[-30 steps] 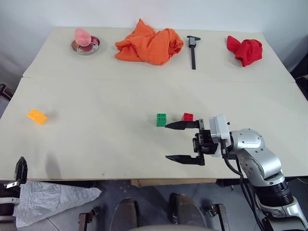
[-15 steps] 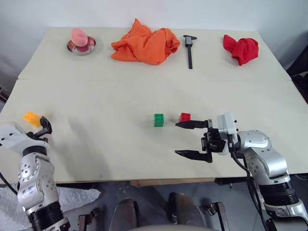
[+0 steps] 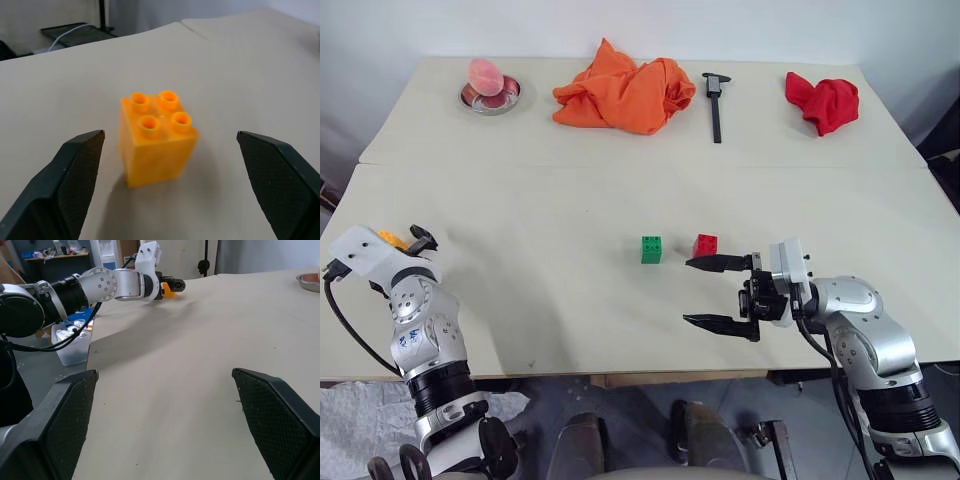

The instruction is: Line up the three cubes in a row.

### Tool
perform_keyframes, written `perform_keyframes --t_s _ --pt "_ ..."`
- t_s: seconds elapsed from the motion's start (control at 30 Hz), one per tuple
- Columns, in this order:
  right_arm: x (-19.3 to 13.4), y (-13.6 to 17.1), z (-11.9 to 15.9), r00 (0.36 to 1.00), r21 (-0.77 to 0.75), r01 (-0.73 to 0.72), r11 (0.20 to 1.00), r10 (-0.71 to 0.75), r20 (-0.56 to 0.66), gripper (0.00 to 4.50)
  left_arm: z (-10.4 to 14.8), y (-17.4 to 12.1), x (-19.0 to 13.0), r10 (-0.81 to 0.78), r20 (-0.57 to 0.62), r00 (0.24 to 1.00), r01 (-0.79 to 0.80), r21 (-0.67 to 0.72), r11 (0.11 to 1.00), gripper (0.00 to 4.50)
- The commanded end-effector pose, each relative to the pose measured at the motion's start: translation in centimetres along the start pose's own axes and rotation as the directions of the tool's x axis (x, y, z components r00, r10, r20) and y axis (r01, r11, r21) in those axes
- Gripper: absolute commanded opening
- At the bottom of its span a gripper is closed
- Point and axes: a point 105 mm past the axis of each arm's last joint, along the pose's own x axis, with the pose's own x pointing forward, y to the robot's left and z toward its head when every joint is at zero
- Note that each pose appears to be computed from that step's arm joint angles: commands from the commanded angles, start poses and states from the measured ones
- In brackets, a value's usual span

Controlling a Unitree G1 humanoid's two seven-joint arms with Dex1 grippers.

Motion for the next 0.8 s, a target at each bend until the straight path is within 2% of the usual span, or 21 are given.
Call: perform_keyframes --t_s 0.03,0.17,0.3,0.4,0.43,0.47,0.5,0.57,0.63,0.67,0.8 --pt "0.0 0.3 0.8 1.0 -0.04 0.008 0.999 -0.007 0.029 4.5 1.7 0.1 0.2 0.005 0.063 0.998 -0.007 0.029 1.0 3.91" --pt "0.0 0.3 0.7 0.999 -0.039 0.017 0.999 -0.015 0.03 4.5 1.6 0.3 0.2 0.0 0.054 0.999 -0.001 0.016 1.0 2.74" --pt "-0.3 0.4 0.5 0.999 -0.04 0.035 0.999 -0.034 0.025 4.5 1.3 -0.4 0.2 -0.129 0.022 0.991 0.13 -0.013 0.991 1.52" --pt "-0.6 0.4 0.5 0.999 -0.046 0.051 0.998 -0.05 0.022 4.5 1.4 -1.1 0.2 -0.242 0.001 0.97 0.241 -0.092 0.966 1.49" --pt "-1.1 0.3 0.5 0.997 -0.048 0.07 0.996 -0.07 0.016 4.5 2.1 -2.6 0.1 -0.392 -0.014 0.92 0.381 -0.204 0.902 1.49" --pt "-1.5 0.3 0.5 0.996 -0.051 0.09 0.995 -0.09 0.008 4.5 3.5 -4.7 -0.6 -0.57 0.0 0.822 0.561 -0.172 0.809 1.49" --pt "-1.9 0.3 0.5 0.995 -0.053 0.104 0.993 -0.104 0.003 4.5 4.3 -6.0 -1.3 -0.683 -0.002 0.731 0.675 -0.145 0.723 1.49" --pt "-2.3 0.5 0.4 0.992 -0.053 0.123 0.991 -0.124 -0.009 4.5 5.4 -8.6 -3.0 -0.859 -0.013 0.511 0.859 0.046 0.511 1.49" --pt "-2.8 0.6 0.3 0.99 -0.053 0.14 0.989 -0.141 -0.019 4.5 5.5 -10.6 -4.3 -0.948 -0.07 0.311 0.945 0.129 0.3 1.49" --pt "-3.0 0.6 0.3 0.988 -0.056 0.152 0.987 -0.154 -0.025 4.5 5.0 -11.6 -4.9 -0.971 -0.135 0.196 0.974 0.141 0.177 1.49" --pt "-3.7 0.4 0.4 0.98 -0.07 0.193 0.979 -0.196 -0.032 4.5 3.6 -13.9 -7.2 -0.938 -0.311 -0.155 0.942 0.238 -0.235 1.49"
